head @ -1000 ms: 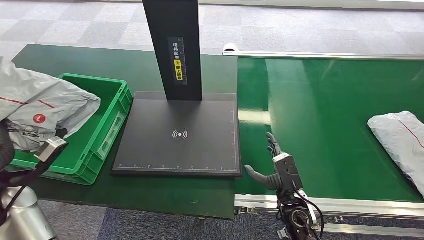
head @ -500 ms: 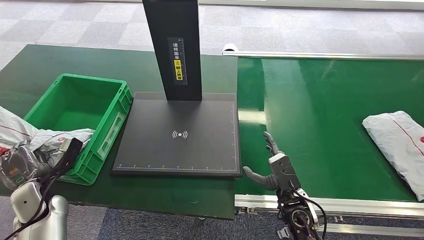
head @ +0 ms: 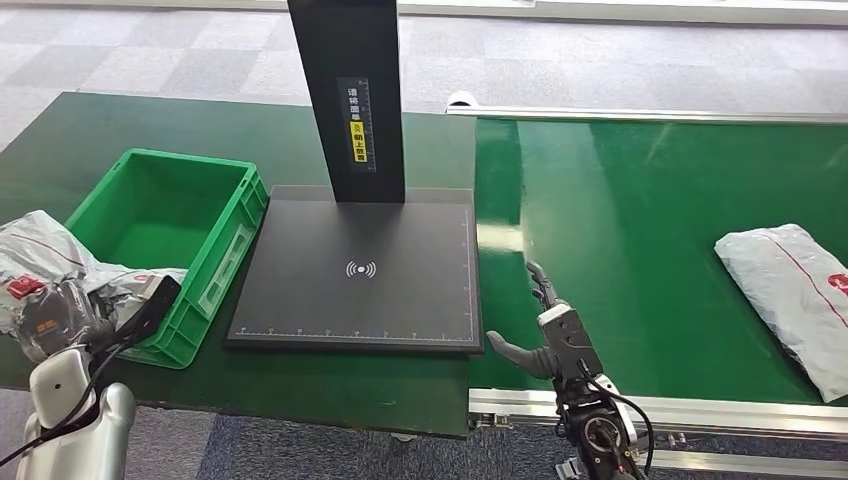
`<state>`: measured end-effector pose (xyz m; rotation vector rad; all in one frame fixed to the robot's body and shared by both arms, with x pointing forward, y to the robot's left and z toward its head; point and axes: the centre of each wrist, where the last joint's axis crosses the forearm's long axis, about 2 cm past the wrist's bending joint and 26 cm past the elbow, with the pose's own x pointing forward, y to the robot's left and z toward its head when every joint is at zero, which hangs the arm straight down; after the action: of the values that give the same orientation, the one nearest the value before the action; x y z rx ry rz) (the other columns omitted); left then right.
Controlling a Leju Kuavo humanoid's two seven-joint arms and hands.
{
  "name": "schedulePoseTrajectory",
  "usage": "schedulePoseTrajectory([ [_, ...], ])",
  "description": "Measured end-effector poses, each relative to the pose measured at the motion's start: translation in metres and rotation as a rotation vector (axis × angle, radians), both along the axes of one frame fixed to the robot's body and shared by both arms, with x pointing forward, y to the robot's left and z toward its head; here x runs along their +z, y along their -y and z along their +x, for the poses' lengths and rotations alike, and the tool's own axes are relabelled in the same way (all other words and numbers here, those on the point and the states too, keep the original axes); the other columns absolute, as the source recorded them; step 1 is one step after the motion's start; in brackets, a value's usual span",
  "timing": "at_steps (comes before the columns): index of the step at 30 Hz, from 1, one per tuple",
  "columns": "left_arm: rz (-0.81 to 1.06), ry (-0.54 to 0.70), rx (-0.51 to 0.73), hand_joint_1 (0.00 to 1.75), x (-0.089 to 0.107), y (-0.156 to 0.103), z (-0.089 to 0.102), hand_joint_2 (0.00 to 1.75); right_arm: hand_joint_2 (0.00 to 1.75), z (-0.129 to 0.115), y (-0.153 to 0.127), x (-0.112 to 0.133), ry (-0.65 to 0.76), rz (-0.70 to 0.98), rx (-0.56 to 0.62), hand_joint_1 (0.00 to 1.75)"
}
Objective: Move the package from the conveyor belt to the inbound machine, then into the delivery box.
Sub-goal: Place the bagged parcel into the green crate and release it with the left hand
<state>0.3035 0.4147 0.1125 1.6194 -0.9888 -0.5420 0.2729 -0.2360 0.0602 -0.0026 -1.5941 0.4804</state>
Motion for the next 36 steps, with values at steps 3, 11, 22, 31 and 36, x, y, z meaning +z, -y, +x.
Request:
schedulePoseTrajectory([
  [3,0.028,0.031,0.010,0.00,0.001,-0.001,0.001,1.75,1.75,0.001,0.001,0.001,0.004,-0.001,0.001,0.00],
  [11,0.124,0.187,0.001,0.00,-0.001,-0.001,-0.006,1.75,1.75,0.001,0.001,0.003,0.010,-0.003,0.003,0.00],
  [22,0.221,0.281,-0.074,0.00,0.023,0.001,-0.013,1.75,1.75,0.001,0.001,0.003,0.014,0.001,-0.001,0.00],
  [31,0.447,0.435,-0.232,0.00,0.076,-0.006,-0.027,1.75,1.75,0.001,0.004,0.003,0.027,0.015,-0.008,0.00],
  [36,0.544,0.538,-0.305,0.00,0.106,0.006,-0.034,1.75,1.75,0.001,0.005,0.002,0.035,0.021,-0.017,0.00],
])
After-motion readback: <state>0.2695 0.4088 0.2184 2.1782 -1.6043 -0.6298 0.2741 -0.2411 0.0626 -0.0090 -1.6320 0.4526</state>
